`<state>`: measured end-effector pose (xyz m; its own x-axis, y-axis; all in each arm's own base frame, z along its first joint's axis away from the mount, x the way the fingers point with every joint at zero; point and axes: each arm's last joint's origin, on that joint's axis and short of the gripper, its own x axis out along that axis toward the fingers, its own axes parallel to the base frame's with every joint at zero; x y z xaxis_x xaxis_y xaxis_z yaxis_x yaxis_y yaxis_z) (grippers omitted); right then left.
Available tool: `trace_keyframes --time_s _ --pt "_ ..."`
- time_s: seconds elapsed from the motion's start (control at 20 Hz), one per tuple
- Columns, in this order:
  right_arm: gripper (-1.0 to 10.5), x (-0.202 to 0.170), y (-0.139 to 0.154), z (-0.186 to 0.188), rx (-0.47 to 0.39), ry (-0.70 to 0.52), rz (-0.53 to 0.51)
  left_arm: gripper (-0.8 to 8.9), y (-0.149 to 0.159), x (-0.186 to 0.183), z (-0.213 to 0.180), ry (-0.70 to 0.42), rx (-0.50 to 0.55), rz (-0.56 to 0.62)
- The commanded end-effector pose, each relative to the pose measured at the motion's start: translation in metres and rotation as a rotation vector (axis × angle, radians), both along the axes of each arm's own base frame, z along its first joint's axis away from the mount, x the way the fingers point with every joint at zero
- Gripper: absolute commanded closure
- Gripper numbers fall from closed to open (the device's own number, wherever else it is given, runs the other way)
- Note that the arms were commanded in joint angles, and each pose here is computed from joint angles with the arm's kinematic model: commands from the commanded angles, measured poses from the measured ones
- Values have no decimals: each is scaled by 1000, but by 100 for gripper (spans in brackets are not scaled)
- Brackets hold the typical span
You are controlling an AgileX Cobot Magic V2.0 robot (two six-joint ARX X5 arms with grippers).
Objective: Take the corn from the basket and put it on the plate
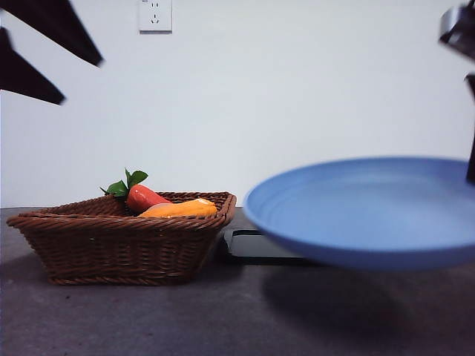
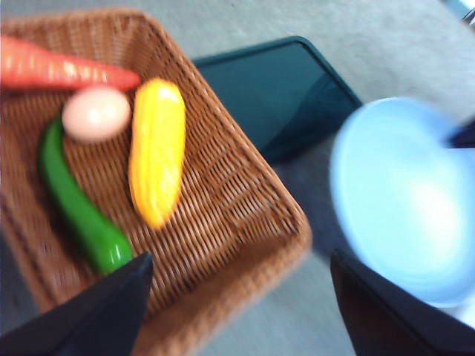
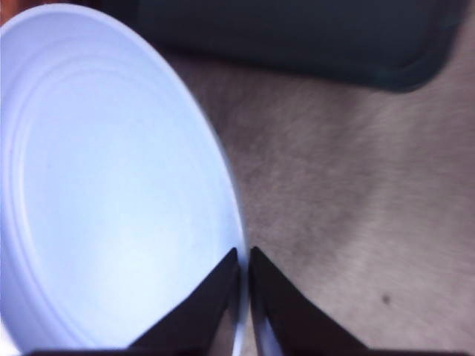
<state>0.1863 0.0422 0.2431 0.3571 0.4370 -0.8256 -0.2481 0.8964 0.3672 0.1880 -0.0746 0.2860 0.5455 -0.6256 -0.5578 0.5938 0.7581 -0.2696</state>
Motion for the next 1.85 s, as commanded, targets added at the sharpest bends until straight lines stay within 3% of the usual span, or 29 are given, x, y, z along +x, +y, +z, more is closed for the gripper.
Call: trace_keyframes --time_s 0.05,0.45,0.65,1.25,1.5,1.85 --pt "946 -6 -5 12 13 -48 -14 423 -16 24 0 -19 79 -18" --pt "945 -17 -11 24 28 -110 -47 424 -72 109 -24 62 289 -81" --pt "945 -16 -11 24 29 -118 -49 424 -88 133 -44 114 386 -104" --pt "945 -15 -12 25 31 -138 -51 461 -100 152 -99 221 446 -125" --pt "945 -14 -11 26 33 -150 -51 613 -102 151 -99 221 444 -128" --pt "945 -12 -11 25 37 -143 -60 623 -100 147 -73 201 403 -112"
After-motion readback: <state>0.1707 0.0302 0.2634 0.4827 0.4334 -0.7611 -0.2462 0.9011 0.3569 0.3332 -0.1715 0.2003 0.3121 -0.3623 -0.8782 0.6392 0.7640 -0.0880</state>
